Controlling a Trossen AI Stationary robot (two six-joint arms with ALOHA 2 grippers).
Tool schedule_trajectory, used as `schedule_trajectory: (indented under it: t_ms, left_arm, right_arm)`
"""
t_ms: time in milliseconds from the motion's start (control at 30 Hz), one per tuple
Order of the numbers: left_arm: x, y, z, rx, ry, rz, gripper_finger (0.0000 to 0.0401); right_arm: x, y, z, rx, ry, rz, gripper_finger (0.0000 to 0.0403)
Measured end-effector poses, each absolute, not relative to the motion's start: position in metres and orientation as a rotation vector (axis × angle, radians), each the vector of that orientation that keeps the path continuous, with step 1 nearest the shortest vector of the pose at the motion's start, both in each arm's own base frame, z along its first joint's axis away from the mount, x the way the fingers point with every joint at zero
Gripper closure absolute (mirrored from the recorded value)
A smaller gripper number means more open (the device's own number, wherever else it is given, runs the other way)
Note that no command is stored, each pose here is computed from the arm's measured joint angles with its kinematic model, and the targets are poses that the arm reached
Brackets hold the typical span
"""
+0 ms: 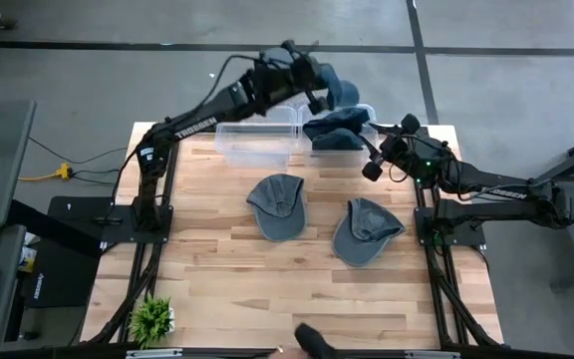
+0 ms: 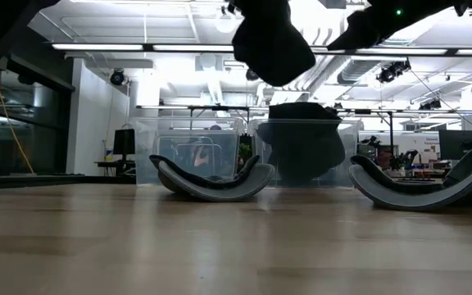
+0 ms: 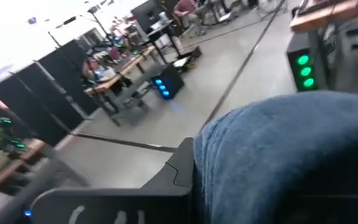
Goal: Pick & Place hat
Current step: Put the blue cap into the right transparent bin
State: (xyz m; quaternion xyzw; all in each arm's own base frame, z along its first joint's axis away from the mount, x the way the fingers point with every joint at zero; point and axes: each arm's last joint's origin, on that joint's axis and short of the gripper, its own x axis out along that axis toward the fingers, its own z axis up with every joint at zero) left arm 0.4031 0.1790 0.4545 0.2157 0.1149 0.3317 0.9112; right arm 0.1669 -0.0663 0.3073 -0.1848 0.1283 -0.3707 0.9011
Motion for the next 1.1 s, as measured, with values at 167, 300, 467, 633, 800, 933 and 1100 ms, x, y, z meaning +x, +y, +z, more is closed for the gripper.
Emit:
schedule_trajectory:
  t_ms: [167, 300, 467, 633, 800, 933, 1100]
  left_arm:
    - [0.384, 0.218, 0.453, 0.297, 0.200, 0.595, 0.0401]
    - [0.367, 0.244, 0.450, 0.144, 0.188, 0.527, 0.0401]
    - [0.360, 0.255, 0.447, 0.064, 0.180, 0.520, 0.0401]
    - [0.366, 0.257, 0.434, 0.020, 0.237, 0.473, 0.0401]
    - [0.382, 0.251, 0.424, 0.043, 0.243, 0.464, 0.0401]
    - [0.389, 0.246, 0.420, 0.055, 0.255, 0.448, 0.0401]
    - [0.397, 0.243, 0.412, 0.070, 0.279, 0.457, 0.0401]
  right_arm:
    - [0.164, -0.068, 0.303, -0.389, 0.339, -0.860, 0.0226]
    - [0.162, -0.070, 0.302, -0.392, 0.365, -0.954, 0.0226]
    - [0.161, -0.072, 0.306, -0.383, 0.339, -1.019, 0.0226]
    - [0.166, -0.076, 0.312, -0.409, 0.236, -0.830, 0.0226]
    - [0.173, -0.082, 0.324, -0.501, 0.070, -0.694, 0.0226]
    - [0.179, -0.087, 0.337, -0.553, -0.032, -0.621, 0.0226]
    - [0.198, -0.092, 0.347, -0.604, 0.007, -0.553, 0.0226]
